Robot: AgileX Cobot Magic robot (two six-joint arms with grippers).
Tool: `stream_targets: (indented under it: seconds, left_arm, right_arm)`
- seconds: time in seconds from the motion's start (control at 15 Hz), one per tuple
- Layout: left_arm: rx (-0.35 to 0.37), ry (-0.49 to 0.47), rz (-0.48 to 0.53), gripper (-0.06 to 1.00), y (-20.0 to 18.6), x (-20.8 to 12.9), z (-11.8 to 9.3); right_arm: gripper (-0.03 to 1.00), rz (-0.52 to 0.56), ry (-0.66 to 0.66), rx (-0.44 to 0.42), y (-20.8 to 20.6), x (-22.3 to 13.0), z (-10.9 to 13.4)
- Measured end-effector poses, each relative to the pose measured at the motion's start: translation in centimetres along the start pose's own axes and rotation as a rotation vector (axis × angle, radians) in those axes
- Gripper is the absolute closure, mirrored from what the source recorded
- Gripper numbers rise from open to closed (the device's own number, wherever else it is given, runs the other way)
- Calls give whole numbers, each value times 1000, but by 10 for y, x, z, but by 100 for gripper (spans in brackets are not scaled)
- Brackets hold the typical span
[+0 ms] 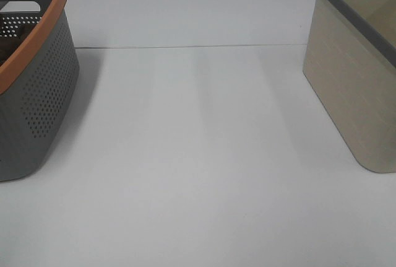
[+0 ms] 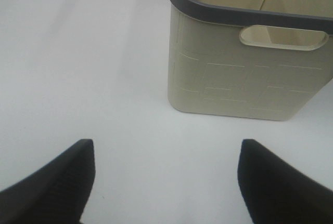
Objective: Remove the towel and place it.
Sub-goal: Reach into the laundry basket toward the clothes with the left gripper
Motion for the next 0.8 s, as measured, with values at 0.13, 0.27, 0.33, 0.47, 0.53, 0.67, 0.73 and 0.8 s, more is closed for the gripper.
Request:
stream_targets:
  seconds: [0.13, 0.27, 0.33, 0.47, 0.53, 0.67, 0.73, 0.8]
  left_arm:
    - [0, 0, 0, 11, 0, 0, 0]
    - [0, 0, 0, 11, 0, 0, 0]
    - [0, 0, 0, 11, 0, 0, 0]
    - [0, 0, 0, 11, 0, 0, 0]
    - [0, 0, 0, 11, 0, 0, 0]
    - [0, 0, 0, 11, 0, 0, 0]
    - [0, 0, 0, 11, 0, 0, 0]
    - [0, 0, 0, 11, 0, 0, 0]
  right_arm:
    - [23, 0, 0, 0, 0, 0, 0]
    - [23, 0, 0, 0, 0, 0, 0]
    - [23, 0, 0, 0, 0, 0, 0]
    - [23, 0, 0, 0, 0, 0, 0]
    - [23, 0, 0, 0, 0, 0, 0]
    - [23, 0, 0, 0, 0, 0, 0]
    - [23, 0, 0, 0, 0, 0, 0]
    - [23, 0, 0, 0, 0, 0, 0]
Point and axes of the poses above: a point on each arm's last joint axis where the gripper is mounted, y pointing out along that axis toward the gripper, z along the wrist's bending axis when the last joint is at zero, x = y × z, the point moved 9 cm from there along y, pointing out along that axis toward the gripper, and after that the axes turned 4 degrees about y, right-handed, at the moved point
